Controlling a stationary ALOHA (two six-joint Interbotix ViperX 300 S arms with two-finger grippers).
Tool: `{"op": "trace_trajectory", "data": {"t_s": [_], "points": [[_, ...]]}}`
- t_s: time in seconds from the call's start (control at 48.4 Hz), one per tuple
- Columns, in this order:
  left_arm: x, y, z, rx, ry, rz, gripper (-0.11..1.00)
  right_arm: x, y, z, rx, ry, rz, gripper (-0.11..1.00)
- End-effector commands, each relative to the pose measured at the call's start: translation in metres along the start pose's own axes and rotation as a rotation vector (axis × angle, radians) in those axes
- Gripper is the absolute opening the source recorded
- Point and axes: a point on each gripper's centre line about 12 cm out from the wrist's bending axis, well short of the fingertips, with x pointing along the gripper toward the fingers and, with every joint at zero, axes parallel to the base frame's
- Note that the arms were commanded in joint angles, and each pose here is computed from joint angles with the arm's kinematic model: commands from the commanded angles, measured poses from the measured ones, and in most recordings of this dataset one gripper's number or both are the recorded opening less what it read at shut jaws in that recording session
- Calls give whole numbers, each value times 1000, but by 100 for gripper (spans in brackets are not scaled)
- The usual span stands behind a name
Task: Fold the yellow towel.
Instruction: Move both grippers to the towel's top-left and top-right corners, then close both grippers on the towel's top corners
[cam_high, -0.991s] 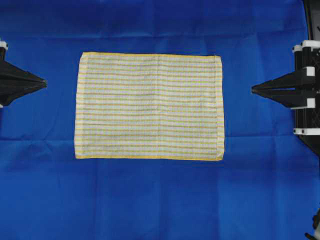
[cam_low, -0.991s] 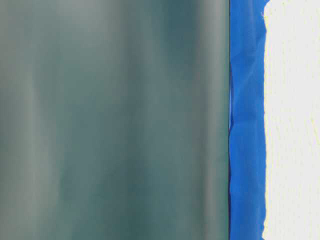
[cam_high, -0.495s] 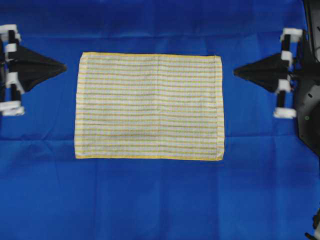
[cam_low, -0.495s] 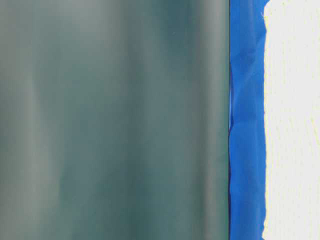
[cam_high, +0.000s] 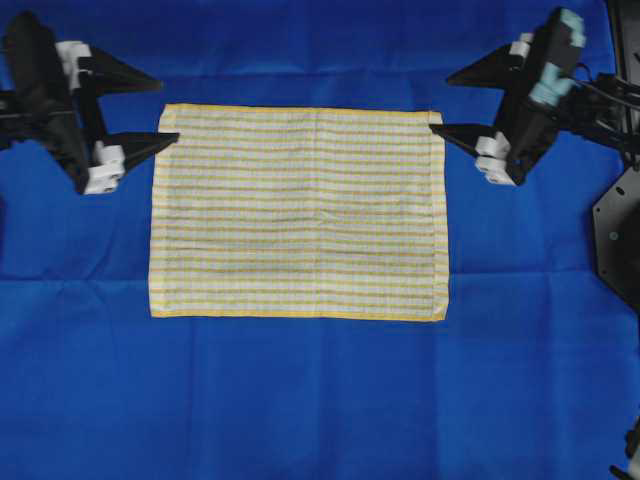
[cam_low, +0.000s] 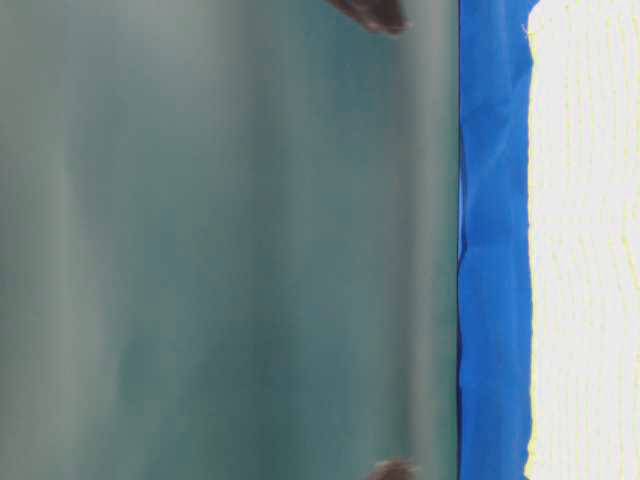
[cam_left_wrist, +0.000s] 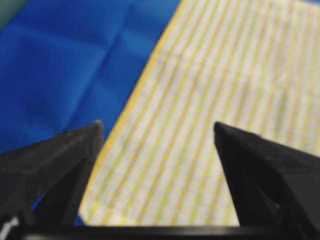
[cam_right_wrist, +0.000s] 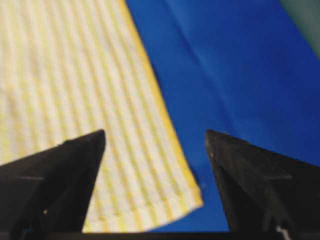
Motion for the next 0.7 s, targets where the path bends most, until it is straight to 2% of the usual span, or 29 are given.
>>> {"op": "trace_trajectory", "data": {"t_s": [0.0, 0.103, 0.31, 0.557, 0.64, 0.681], "points": [[12, 9, -1, -16, 5, 32, 86, 16, -10, 0, 19, 26, -35, 74], [27, 18, -15, -30, 46, 62, 81, 31, -16, -10, 24, 73, -54, 69], [48, 25, -35, -39, 124, 82, 81, 58, -25, -26, 38, 145, -81, 69], [59, 37, -58, -62, 187, 115, 78, 74, -37, -48, 58, 208, -115, 68], [63, 41, -63, -71, 199, 128, 74, 76, -39, -51, 61, 212, -119, 65], [64, 42, -65, -73, 208, 130, 69, 77, -39, -51, 59, 212, -119, 63]]}}
